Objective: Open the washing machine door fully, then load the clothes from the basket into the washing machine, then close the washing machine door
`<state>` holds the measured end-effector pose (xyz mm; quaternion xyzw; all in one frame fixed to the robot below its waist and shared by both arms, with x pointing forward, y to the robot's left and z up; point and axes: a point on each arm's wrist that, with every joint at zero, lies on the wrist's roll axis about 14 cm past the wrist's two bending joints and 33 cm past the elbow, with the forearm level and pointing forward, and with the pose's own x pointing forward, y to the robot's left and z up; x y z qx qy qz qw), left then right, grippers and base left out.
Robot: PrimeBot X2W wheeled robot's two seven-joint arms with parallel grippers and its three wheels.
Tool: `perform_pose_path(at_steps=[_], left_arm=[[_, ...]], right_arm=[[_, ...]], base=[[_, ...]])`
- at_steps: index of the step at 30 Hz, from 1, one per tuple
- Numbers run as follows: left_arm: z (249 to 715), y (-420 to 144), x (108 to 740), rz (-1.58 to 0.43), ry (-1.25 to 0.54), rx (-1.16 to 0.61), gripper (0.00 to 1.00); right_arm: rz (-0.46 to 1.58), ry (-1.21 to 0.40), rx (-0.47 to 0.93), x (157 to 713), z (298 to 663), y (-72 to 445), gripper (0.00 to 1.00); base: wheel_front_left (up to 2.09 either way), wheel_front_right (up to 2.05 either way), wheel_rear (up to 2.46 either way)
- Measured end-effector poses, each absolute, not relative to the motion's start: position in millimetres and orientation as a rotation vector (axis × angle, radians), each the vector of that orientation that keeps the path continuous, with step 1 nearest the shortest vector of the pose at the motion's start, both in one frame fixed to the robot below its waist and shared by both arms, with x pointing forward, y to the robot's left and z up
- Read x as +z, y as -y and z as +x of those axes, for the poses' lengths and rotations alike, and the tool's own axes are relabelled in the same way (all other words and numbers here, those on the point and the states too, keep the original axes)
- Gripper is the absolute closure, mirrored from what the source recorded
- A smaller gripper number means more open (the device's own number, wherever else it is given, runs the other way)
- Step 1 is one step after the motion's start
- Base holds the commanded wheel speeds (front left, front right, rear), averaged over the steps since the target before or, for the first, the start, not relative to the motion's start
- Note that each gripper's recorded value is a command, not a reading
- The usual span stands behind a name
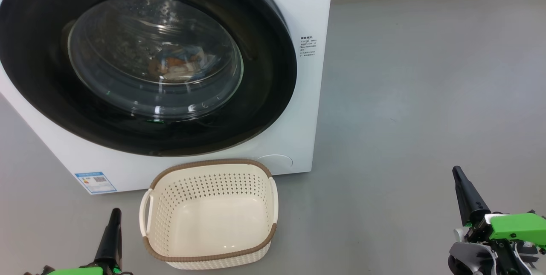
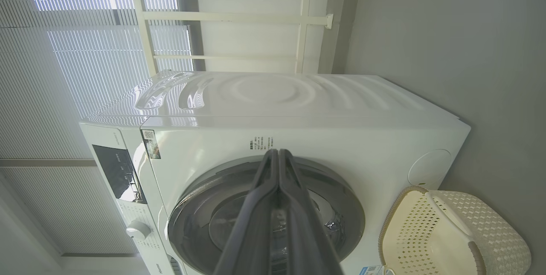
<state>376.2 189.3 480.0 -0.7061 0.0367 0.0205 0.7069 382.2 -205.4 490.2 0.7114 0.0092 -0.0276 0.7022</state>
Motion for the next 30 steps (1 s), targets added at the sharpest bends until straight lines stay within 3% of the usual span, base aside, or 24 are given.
perform_pose_path(at_steps=[30], left_arm=[[376.3,-189.2,480.1,-1.569,-0.082,0.045,1.00]], right_arm=[[1.584,-0.020,-0.062,490.2,382.1,205.7,1.00]], base=[[0.00,0.00,0.00]])
